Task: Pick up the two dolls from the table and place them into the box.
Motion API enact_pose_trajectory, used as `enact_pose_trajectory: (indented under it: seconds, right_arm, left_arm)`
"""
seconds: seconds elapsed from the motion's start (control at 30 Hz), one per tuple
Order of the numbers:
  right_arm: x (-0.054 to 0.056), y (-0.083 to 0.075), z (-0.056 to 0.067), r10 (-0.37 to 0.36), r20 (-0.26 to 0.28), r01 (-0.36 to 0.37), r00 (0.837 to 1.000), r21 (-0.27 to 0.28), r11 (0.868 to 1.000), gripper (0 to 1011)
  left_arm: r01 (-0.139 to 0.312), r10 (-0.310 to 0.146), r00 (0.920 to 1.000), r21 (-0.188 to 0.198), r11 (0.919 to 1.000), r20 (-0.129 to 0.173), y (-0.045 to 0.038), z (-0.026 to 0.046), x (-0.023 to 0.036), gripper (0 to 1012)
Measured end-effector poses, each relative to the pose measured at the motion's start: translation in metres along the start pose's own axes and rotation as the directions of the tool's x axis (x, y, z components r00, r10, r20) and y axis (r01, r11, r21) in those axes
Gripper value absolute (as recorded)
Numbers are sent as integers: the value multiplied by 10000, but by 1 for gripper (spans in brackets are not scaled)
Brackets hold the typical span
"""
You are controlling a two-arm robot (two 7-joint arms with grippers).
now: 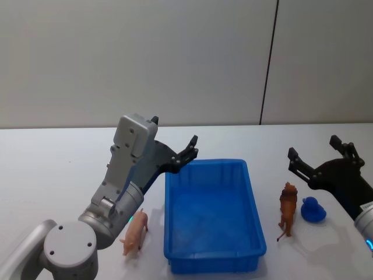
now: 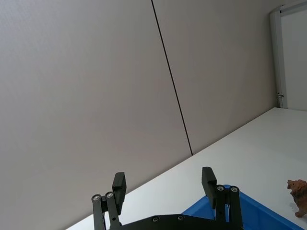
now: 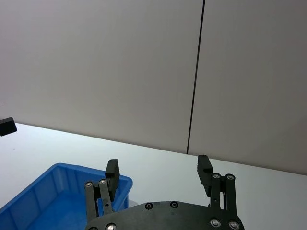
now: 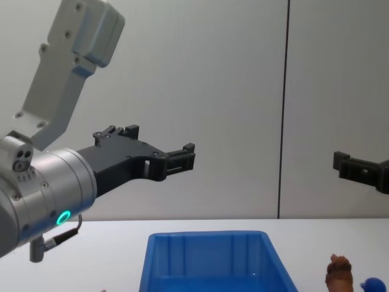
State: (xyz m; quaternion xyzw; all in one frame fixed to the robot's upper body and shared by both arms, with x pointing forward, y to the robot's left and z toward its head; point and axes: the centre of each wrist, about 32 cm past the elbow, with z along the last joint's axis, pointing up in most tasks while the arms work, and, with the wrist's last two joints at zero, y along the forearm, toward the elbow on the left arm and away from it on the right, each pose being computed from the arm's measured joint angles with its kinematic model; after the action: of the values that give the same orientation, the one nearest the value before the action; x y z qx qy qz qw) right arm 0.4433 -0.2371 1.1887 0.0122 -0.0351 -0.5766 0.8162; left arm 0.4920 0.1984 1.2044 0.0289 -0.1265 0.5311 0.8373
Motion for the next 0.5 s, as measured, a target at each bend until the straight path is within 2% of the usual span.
enact_pose_trajectory:
  seconds: [0.5]
  right_arm:
    - [0,0,0,-1,0,1,10000,0,10000,1001]
  left_arm:
    - [0,0,10000,0,10000,0,0,0,0,1001]
